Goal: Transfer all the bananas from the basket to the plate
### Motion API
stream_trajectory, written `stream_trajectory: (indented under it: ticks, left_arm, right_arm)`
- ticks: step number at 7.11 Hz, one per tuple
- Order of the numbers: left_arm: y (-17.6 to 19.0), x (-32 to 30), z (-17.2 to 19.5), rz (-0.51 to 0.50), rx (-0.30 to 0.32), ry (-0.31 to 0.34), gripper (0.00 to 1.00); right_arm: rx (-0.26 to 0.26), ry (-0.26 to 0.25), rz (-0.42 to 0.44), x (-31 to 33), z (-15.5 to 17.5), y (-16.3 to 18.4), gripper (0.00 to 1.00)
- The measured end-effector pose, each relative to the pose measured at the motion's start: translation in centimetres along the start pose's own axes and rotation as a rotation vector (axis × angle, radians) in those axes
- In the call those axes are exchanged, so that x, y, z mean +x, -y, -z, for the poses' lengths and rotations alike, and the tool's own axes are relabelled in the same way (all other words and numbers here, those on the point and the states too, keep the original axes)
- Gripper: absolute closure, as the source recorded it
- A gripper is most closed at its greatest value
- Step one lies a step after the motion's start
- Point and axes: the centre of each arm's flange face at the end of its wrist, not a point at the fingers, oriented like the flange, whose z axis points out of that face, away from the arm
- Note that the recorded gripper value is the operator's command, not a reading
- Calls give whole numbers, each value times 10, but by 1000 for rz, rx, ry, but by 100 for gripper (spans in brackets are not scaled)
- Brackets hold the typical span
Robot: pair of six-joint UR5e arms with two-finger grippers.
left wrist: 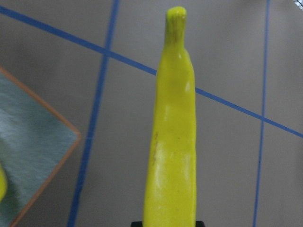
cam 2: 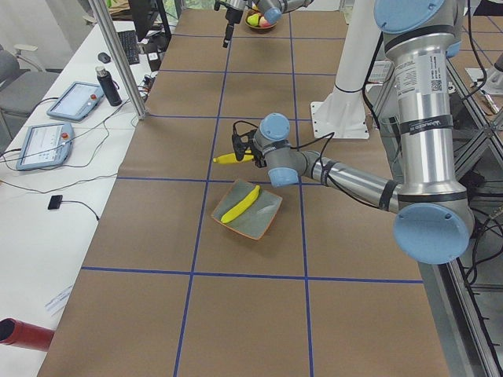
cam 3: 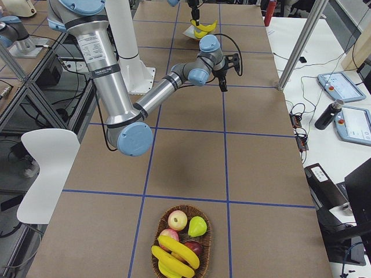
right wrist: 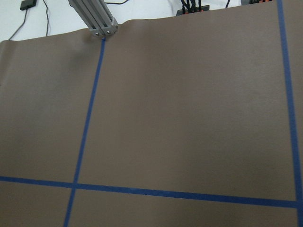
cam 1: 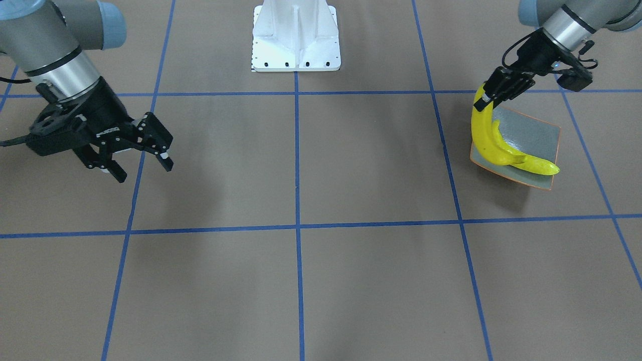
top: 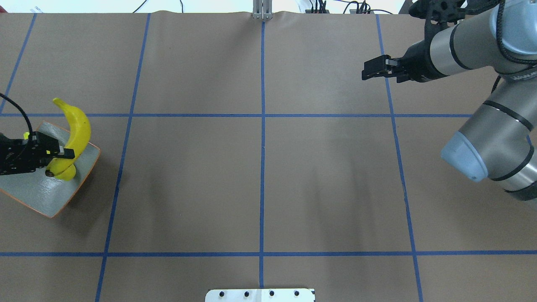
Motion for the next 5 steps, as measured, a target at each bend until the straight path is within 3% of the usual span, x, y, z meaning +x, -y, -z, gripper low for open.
stream_trajectory:
  ticks: [2,4,5]
  left_arm:
    - [13,-21,3,303,64,34,100]
    - [20,-22,-7,477,123,59,77]
    - [21,-19,-14,505,130,70,66]
  right_arm:
    - [-37,-31,47,60,13,1,0]
    - [-46,-46,72,90,22,1,0]
    - [-46,-49,74,94,23,1,0]
